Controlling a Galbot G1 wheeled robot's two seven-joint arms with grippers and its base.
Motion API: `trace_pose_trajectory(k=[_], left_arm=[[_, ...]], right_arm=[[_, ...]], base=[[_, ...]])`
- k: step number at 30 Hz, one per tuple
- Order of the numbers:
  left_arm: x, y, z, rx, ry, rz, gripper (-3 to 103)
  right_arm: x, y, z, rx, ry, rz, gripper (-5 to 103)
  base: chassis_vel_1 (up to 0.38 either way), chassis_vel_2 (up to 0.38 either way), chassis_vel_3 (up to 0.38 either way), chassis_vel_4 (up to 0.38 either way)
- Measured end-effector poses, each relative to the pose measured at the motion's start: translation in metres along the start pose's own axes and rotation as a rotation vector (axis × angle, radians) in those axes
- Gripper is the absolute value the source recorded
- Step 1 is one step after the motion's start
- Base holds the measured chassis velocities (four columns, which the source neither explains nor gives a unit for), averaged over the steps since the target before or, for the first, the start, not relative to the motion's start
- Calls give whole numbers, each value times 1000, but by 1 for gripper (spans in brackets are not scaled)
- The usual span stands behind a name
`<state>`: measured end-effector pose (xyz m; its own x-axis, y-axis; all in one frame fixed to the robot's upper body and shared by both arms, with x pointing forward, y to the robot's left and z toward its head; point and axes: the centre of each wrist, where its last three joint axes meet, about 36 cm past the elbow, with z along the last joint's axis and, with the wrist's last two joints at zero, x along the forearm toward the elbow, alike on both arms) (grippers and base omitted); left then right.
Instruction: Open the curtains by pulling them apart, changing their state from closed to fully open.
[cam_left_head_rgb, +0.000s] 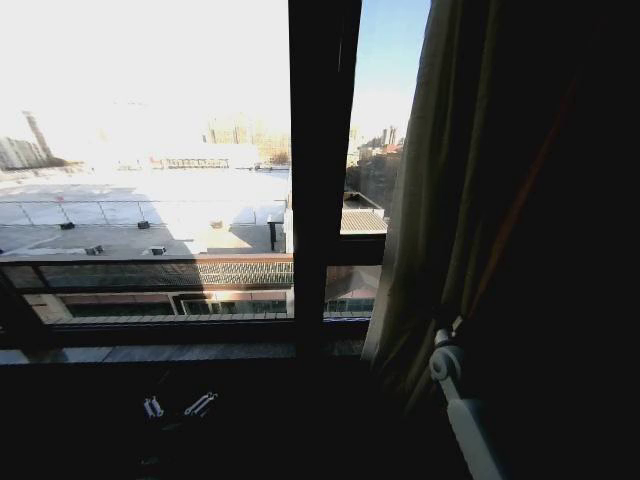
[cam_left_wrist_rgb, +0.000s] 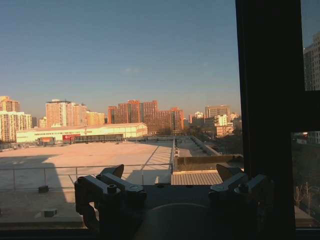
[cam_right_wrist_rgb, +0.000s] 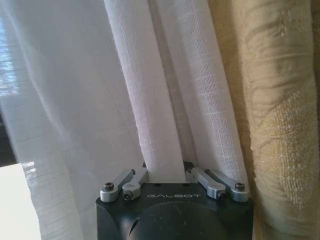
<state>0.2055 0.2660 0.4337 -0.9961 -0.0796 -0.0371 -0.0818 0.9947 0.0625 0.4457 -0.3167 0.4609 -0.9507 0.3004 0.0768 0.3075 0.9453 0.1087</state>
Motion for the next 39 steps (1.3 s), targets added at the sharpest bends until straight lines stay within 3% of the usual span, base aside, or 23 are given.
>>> trace_pose_trajectory(k=[1,3,4,5,7,14,20,29,39], left_arm=[[-2,0,-1,0,1,-2,100],[-3,1,-1,1,1,-5,100],[-5,2,-2,1,-2,-9,100],[-7,2,-3,1,-5,-10,100],[-11,2,-6,4,-6,-13,100],[-17,3,-12,20,-4,-19,100],[-19,1,-16,29,5,-32,100],[-17,2,-18,33,17,-37,100],[-14,3,-15,41,44,-37,100]], right_arm=[[14,0,1,15,10,-64,32],[25,0,1,28,24,-110,32],[41,1,1,52,49,-170,43],[51,3,0,63,64,-207,43],[71,10,-3,67,77,-260,54],[110,26,-14,69,46,-326,76],[128,22,-10,211,22,-370,99],[134,33,2,255,30,-370,100],[125,28,1,265,22,-341,100]], base=[[0,0,0,0],[0,0,0,0],[0,0,0,0],[0,0,0,0],[0,0,0,0],[0,0,0,0],[0,0,0,0],[5,5,-6,-4],[132,120,-121,-118]])
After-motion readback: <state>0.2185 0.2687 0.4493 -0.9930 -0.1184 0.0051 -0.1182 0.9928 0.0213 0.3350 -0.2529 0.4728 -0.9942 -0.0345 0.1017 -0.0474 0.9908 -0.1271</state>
